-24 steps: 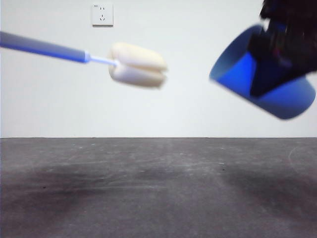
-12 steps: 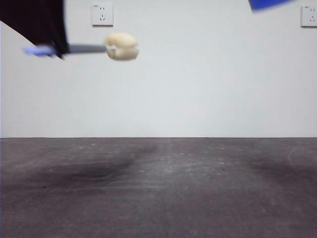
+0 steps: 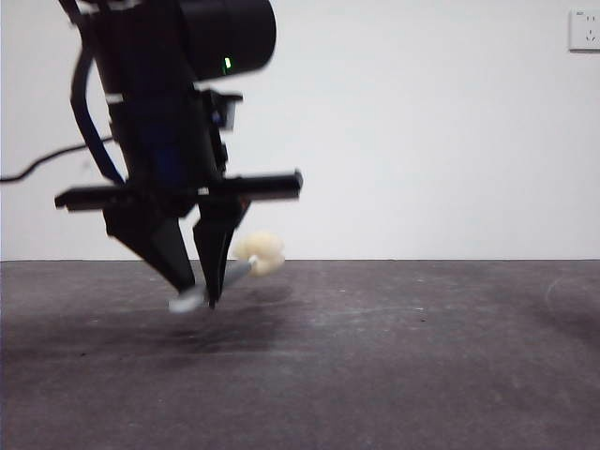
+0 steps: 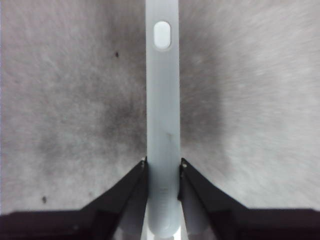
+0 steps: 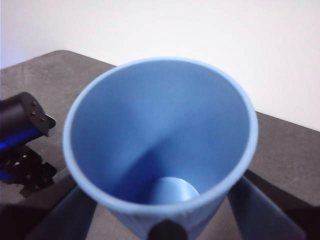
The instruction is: Pick up the cup brush,pick up the cup,insert the brush into the cup,clean the cup,put the cup brush back,put the cup back to the fixed position on the table
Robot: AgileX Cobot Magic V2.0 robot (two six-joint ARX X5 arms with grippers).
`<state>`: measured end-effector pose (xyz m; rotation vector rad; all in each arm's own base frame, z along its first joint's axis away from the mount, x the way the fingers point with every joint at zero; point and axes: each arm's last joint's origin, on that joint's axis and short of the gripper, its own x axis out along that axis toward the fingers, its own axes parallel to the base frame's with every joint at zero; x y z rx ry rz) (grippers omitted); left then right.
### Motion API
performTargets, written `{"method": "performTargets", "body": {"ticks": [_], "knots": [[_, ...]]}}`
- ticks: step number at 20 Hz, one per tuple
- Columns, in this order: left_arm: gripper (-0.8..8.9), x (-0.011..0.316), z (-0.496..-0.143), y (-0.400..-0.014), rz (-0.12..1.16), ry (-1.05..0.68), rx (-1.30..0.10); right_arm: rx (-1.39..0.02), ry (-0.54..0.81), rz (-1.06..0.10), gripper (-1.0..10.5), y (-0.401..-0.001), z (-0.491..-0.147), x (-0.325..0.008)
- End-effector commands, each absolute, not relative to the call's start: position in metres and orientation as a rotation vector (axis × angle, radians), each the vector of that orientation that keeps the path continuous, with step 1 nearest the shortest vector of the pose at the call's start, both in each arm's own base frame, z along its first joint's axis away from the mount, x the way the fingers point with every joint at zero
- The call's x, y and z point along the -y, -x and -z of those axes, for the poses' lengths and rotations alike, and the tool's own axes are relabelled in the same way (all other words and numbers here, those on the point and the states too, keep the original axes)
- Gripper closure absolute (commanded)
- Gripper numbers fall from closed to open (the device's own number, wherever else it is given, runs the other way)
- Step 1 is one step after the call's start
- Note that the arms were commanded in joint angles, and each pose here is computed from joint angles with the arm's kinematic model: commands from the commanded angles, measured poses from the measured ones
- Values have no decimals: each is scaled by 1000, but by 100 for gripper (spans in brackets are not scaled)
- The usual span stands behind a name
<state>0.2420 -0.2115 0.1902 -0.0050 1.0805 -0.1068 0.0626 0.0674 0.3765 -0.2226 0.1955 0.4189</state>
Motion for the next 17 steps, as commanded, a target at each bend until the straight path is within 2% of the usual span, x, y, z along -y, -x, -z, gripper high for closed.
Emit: {"method": "performTargets", "body": {"ticks": [1,7,17], "knots": [[822,210,-179,-251,72,20,-1091,-210,193,-417,963,-61,-376,-65],[822,205,-171,-265,52,51,-1070,-239,179,-412,963,-60,-374,-64],[815,203,-158,-270,110,26,-1137,-246,131,-410,963,-60,-374,-64]]}}
